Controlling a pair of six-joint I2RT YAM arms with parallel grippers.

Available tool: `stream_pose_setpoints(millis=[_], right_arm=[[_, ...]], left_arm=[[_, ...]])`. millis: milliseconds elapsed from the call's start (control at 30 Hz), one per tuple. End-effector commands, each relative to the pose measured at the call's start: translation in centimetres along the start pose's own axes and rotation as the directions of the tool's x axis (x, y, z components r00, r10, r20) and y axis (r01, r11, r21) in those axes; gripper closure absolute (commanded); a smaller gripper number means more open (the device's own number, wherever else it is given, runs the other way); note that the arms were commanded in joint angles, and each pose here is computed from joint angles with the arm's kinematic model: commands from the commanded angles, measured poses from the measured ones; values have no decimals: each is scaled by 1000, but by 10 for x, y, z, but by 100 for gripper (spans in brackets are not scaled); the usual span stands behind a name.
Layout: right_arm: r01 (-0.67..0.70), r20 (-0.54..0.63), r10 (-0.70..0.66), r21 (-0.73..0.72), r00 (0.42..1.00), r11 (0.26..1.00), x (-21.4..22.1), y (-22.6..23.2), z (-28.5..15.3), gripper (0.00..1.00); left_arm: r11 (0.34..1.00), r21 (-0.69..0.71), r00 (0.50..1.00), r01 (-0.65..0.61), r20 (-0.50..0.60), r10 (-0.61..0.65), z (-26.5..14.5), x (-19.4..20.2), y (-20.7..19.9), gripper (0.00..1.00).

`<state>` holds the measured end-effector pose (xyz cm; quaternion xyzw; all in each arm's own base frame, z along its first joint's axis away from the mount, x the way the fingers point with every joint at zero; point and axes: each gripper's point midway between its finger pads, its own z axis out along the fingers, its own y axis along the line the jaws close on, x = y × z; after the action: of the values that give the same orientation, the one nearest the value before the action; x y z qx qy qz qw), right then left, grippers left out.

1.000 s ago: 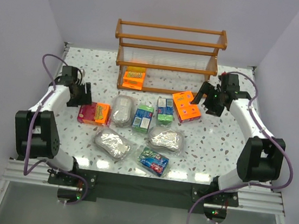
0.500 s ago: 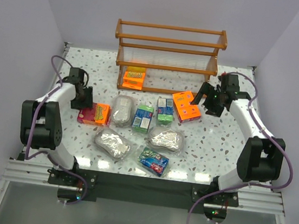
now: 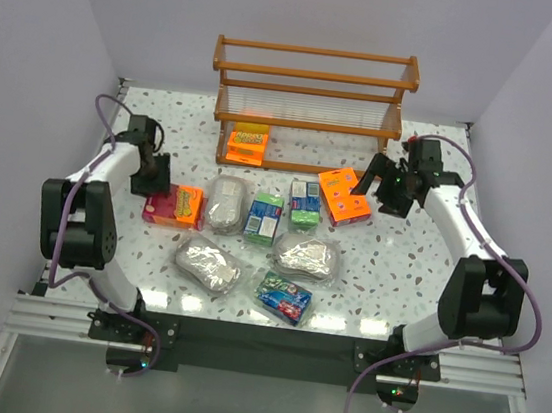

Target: Place and organize the cleaning sponges onto the shelf

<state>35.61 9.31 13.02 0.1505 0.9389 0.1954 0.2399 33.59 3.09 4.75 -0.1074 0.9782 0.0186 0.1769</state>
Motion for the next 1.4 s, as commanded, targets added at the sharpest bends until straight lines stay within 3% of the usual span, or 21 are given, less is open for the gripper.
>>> stream_pose_setpoints(millis=[0,267,367,533,600,667,700,733,767,967,1100,1267,1367], right_arm=[[16,36,-15,-49,999,999,-5,13,-14,4],[38,18,-36,-153,999,988,-6,35,-22,4],[73,-6,-78,-290,997,954,3,62,-28,4],[171,0,-187,-403,982,899,21,96,-43,3],[185,17,-198,-432,980,883,24,107,-47,3],[173,19,-185,-468,982,867,27,115,-49,3],[168,21,-180,-483,983,860,28,119,-50,4],[169,25,-181,-500,983,849,31,123,-52,4],[189,35,-201,-525,979,830,36,135,-54,5],[240,23,-280,-583,960,776,85,185,-54,9],[270,16,-330,-613,944,743,106,194,-55,15],[395,-58,-512,-563,857,726,123,182,-63,21],[409,-71,-539,-571,839,712,125,181,-72,24]], left_arm=[[1000,2,993,12,118,-12,-38,-38,0,100],[998,-39,957,58,288,-44,-95,-72,12,100],[998,0,929,68,365,-63,-124,-88,7,100],[996,56,873,74,480,-92,-166,-108,1,100],[989,146,877,16,474,-84,-168,-108,-17,100],[942,330,903,-59,420,-90,-162,-94,-53,100],[914,397,898,-83,428,-104,-164,-95,-66,100],[841,524,908,-135,405,-106,-171,-85,-93,100],[821,554,920,-138,378,-101,-161,-73,-102,100],[730,640,931,-239,366,-15,-164,-40,-155,100],[659,686,932,-309,356,66,-168,-24,-172,100],[628,637,889,-446,398,228,-172,-12,-192,100],[666,588,885,-458,372,280,-159,-5,-192,100]])
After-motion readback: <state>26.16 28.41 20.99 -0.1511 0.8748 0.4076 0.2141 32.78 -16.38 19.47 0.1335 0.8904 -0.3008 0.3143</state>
